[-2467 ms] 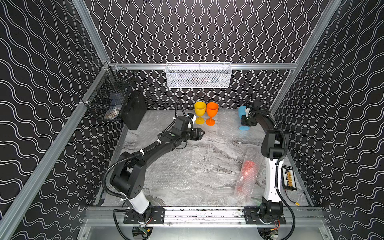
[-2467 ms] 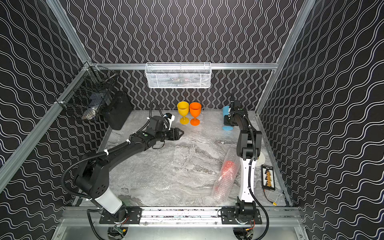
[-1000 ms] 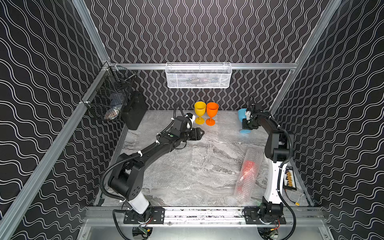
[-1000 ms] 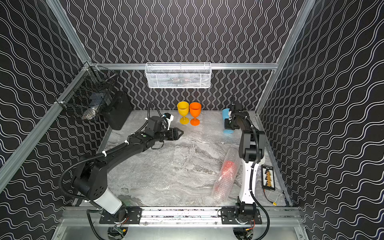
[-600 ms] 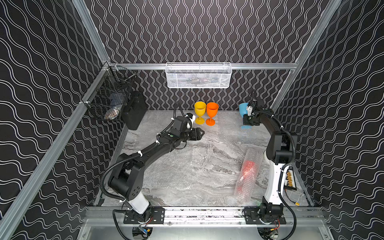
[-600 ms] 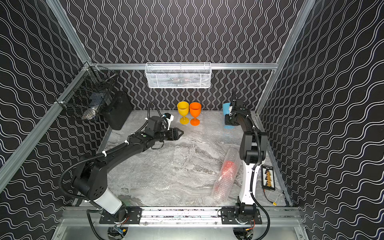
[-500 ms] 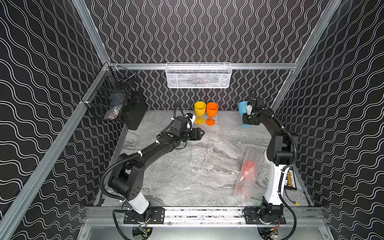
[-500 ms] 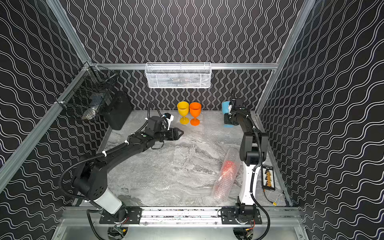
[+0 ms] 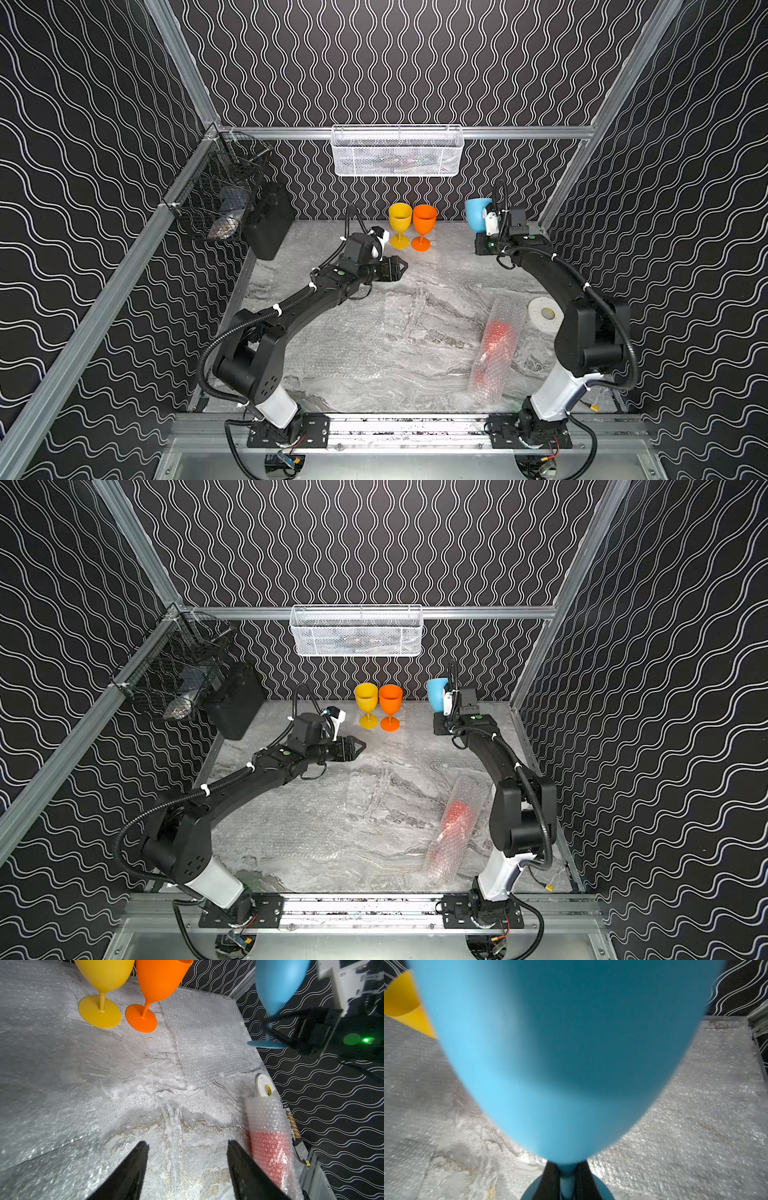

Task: Unpack wine glasses from bubble wrap
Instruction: Pick up the wine glass from the bubble wrap.

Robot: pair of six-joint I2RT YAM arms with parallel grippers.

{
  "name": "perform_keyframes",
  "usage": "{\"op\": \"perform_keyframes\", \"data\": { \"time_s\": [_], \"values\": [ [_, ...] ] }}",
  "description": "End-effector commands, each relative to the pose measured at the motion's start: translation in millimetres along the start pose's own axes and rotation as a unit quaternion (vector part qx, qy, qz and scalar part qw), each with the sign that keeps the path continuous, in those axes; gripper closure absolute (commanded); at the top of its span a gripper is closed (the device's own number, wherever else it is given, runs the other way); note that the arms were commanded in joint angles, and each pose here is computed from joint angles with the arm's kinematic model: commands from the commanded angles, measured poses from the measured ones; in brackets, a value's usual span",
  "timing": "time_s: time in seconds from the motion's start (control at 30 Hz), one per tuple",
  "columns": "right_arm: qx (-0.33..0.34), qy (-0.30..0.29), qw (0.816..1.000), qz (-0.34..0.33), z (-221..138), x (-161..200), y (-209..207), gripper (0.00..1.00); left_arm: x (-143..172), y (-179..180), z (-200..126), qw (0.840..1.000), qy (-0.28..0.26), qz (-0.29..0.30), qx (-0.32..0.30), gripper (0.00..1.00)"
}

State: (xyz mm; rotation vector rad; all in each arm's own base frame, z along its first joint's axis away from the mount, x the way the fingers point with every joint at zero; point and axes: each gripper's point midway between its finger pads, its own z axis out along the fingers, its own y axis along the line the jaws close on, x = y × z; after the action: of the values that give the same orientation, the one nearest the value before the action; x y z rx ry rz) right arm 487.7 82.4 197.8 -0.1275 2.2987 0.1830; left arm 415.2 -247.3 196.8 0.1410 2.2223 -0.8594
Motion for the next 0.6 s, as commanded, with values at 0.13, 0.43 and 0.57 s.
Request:
{"op": "perform_keyframes", "data": {
  "time_s": [0.13, 0.43, 0.57],
  "values": [
    [-0.068, -0.077, 0.995, -0.018, -33, -8, 56, 0.9, -10, -7, -7, 1.0, -0.015, -0.006, 0.018, 0.35],
    [-0.155, -0.088, 0.981, -0.082, -41, 52, 144, 0.89, -15, 6, -19, 0.999, -0.013, -0.037, 0.021, 0.35],
    [-0.182, -0.099, 0.972, -0.112, -46, 76, 181, 0.88, -23, 8, -33, 0.997, -0.02, -0.062, 0.037, 0.35]
  ]
}}
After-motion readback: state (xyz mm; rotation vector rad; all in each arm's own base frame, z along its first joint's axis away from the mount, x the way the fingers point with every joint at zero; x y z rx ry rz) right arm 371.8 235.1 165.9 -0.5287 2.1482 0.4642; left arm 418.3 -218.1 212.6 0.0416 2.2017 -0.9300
